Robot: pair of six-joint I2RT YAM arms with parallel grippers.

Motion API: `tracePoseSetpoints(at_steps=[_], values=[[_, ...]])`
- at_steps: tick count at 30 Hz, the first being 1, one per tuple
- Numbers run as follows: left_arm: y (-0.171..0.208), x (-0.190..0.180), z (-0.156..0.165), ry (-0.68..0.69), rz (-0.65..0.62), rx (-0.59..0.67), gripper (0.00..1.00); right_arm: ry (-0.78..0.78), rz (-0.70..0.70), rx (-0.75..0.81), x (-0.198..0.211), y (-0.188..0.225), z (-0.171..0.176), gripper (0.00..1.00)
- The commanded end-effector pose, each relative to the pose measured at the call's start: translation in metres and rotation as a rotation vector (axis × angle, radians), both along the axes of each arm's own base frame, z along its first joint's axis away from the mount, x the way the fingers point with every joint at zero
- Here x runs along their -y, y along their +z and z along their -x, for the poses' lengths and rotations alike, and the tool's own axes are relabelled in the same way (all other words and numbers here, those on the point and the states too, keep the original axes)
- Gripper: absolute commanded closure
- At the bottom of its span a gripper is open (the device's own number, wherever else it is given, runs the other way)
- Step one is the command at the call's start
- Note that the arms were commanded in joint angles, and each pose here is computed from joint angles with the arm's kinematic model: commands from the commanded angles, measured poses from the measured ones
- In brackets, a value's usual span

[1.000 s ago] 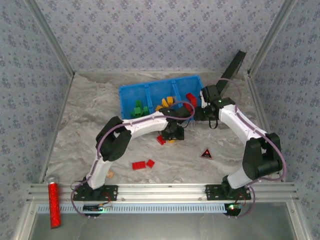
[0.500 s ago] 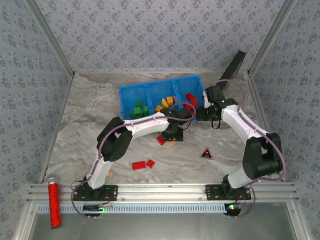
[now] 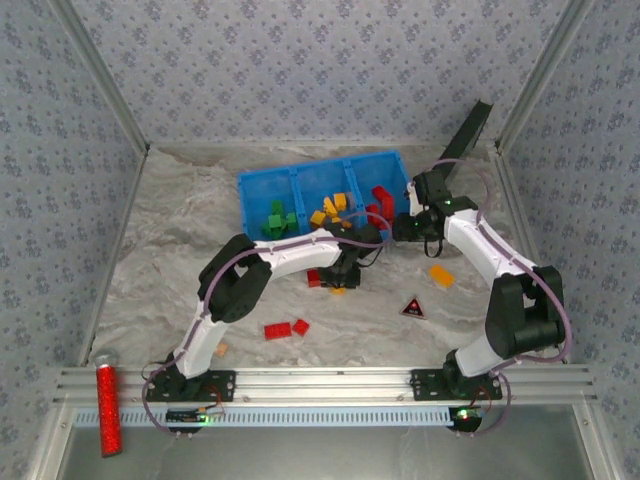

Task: Sort the legos into containers by color

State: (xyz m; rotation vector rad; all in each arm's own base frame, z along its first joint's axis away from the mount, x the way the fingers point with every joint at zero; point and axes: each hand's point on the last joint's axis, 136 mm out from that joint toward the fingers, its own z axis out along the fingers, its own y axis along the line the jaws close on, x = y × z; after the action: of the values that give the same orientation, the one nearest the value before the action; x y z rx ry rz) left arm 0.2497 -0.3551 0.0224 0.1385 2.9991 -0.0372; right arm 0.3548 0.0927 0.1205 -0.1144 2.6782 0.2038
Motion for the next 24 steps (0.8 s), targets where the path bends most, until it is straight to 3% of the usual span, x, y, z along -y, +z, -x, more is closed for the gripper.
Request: tracePoseSetpoints(at_steps=[1,11,18,24], values=[[-0.013,-0.028,0.012,-0.005,-0.111,-0.039,0.65,0.015,-0.010,0.010,0.001,0.007,0.006,0.50],[0.012,-0.038,0.034,-0.027,-0.056,-0.065,0.79,-0.003,-0.041,-0.004,0.002,0.015,0.028,0.47],[0.071,-0.030,0.031,-0.055,0.088,0.018,0.80,-0.011,-0.138,-0.042,-0.013,0.017,0.055,0.45],[0.109,-0.024,0.035,-0.088,0.216,0.035,0.81,0.009,-0.133,-0.071,-0.035,0.011,0.070,0.43]])
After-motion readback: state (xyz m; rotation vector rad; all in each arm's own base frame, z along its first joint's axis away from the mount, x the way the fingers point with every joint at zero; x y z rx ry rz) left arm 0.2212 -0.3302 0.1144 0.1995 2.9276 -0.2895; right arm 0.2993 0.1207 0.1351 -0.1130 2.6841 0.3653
